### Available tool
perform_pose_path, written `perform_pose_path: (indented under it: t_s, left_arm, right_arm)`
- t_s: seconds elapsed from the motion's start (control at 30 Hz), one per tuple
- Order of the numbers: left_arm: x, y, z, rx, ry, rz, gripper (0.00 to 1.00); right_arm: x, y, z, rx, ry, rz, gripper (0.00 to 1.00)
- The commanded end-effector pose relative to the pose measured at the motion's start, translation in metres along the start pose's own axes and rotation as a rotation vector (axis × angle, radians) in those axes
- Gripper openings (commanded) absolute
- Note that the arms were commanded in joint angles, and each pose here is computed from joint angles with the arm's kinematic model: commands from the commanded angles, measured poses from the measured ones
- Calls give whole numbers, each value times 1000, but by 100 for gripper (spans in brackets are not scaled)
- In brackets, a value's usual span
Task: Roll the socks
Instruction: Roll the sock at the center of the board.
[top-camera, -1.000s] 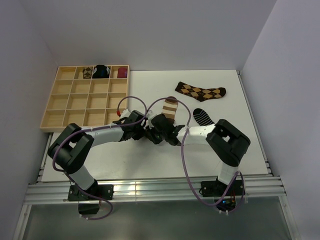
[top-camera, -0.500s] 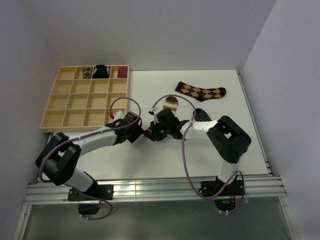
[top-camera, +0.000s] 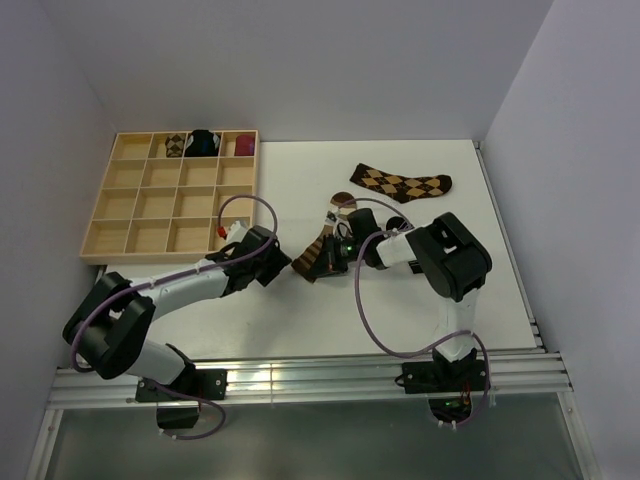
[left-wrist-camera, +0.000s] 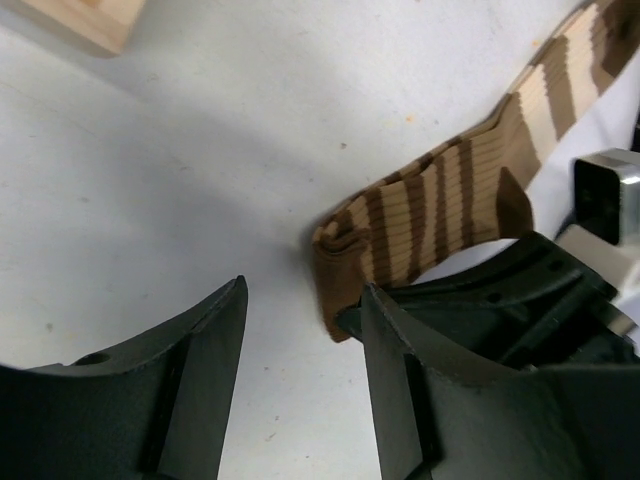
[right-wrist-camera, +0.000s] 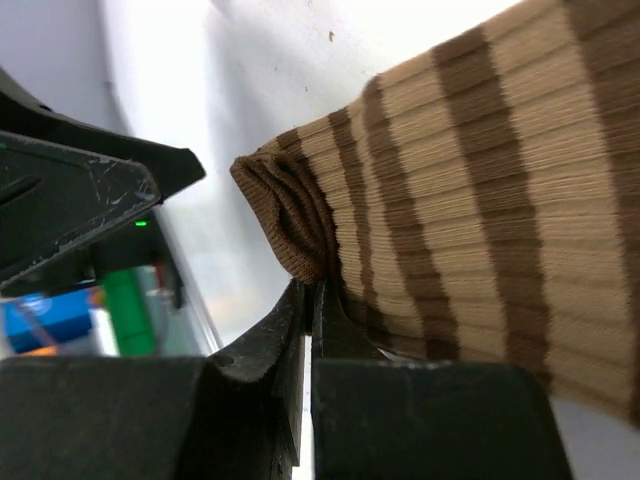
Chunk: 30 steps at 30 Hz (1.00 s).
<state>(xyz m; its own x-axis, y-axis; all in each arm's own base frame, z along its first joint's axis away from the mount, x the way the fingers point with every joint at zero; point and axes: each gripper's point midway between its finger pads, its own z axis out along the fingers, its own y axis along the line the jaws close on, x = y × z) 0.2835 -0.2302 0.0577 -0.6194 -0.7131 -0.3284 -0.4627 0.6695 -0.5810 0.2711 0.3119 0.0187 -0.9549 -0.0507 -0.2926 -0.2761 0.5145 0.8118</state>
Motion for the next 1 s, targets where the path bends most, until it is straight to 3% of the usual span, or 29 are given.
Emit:
perform_pose_path:
  t_s: [0.0,0.2,0.6,0.8,0.97]
  left_arm:
    - [3,-18,2,77,10,-2,56]
    - [9,-25,11,95,28,12,57]
    - [17,-26,33,38,51,53,51]
    - [22,-17,41,-12,64,67,43]
    - [25,-11,42,-44,80,68,32]
  right_arm:
    - [27,-14,2,-27,76,168,0]
    - [31,-27,3,-33,80,278,0]
    - [31,-37,2,-13,72,307,0]
    - [31,-39,1,1,72,307,0]
    - [26,-39,-2,28,53,276,0]
